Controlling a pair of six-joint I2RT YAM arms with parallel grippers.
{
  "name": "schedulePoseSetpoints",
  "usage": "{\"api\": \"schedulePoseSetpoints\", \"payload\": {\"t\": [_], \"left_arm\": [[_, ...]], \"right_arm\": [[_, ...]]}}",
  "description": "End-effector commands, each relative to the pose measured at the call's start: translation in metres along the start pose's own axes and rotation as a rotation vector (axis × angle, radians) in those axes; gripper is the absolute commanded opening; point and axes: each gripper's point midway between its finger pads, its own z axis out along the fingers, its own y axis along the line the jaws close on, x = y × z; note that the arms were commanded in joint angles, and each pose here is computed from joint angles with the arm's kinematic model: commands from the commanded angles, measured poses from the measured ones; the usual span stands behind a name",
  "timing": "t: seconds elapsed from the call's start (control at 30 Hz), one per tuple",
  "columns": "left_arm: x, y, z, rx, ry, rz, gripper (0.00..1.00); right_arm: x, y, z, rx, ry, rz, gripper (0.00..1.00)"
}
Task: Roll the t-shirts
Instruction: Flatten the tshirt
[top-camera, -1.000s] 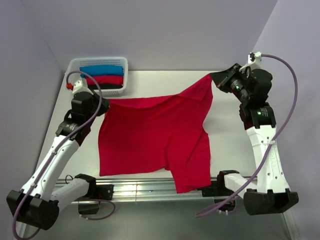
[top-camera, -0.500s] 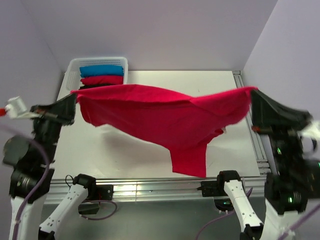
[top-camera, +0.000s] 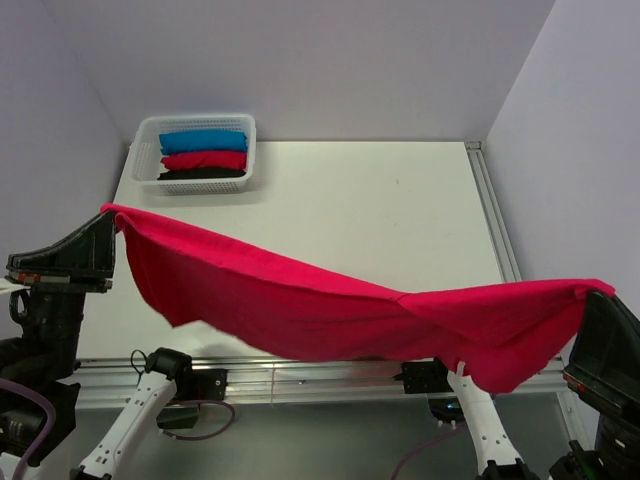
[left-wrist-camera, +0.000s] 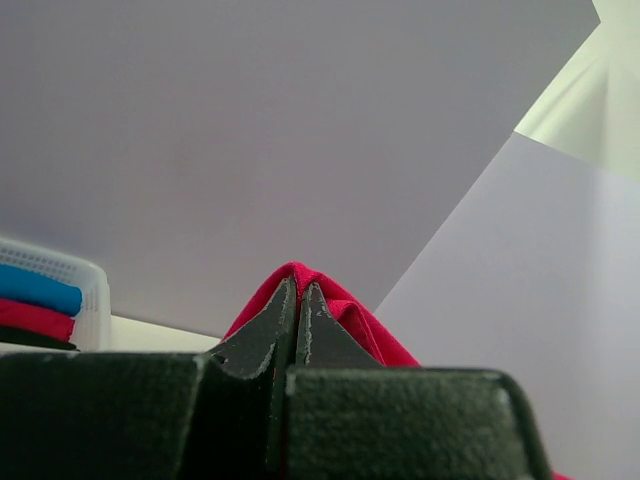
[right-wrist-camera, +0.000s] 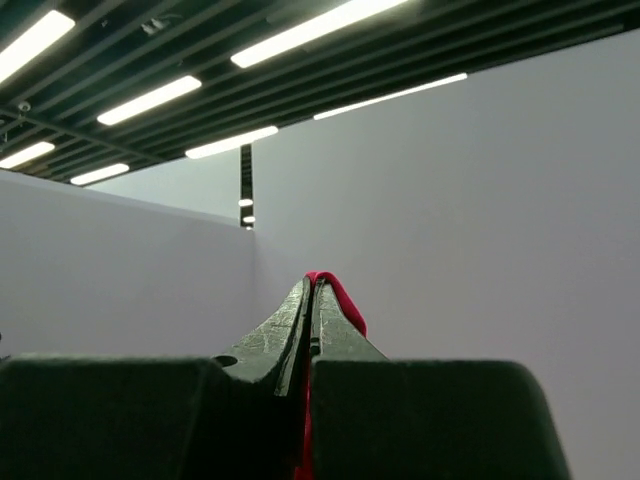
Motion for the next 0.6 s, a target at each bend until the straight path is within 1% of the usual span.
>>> {"api": "schedulePoseSetpoints", "payload": {"t": [0.0, 0.03, 0.13, 0.37, 0.5, 0.57], "left_arm": [[0.005, 0.000, 0.005, 0.001, 0.015, -0.006, 0.00], [0.008, 0.003, 0.008, -0.009, 0.025, -0.007, 0.00], [0.011, 0.007, 0.010, -0.027, 0.025, -0.014, 0.00], [0.003, 0.004, 0.011, -0.033, 0.015, 0.004, 0.00], [0.016, 0.009, 0.023, -0.041, 0.047, 0.006, 0.00], [0.018, 0.010, 0.029, -0.038, 0.038, 0.010, 0.00]], "right_arm": [[0.018, -0.021, 0.024, 0.054, 0.061, 0.007, 0.00], [0.030, -0.029, 0.032, 0.064, 0.096, 0.017, 0.00], [0.036, -0.028, 0.033, 0.045, 0.103, 0.034, 0.00], [0.036, -0.029, 0.044, 0.033, 0.102, 0.044, 0.00], [0.055, -0.042, 0.054, 0.054, 0.131, 0.062, 0.00], [0.065, -0.047, 0.057, 0.056, 0.145, 0.075, 0.00]]}}
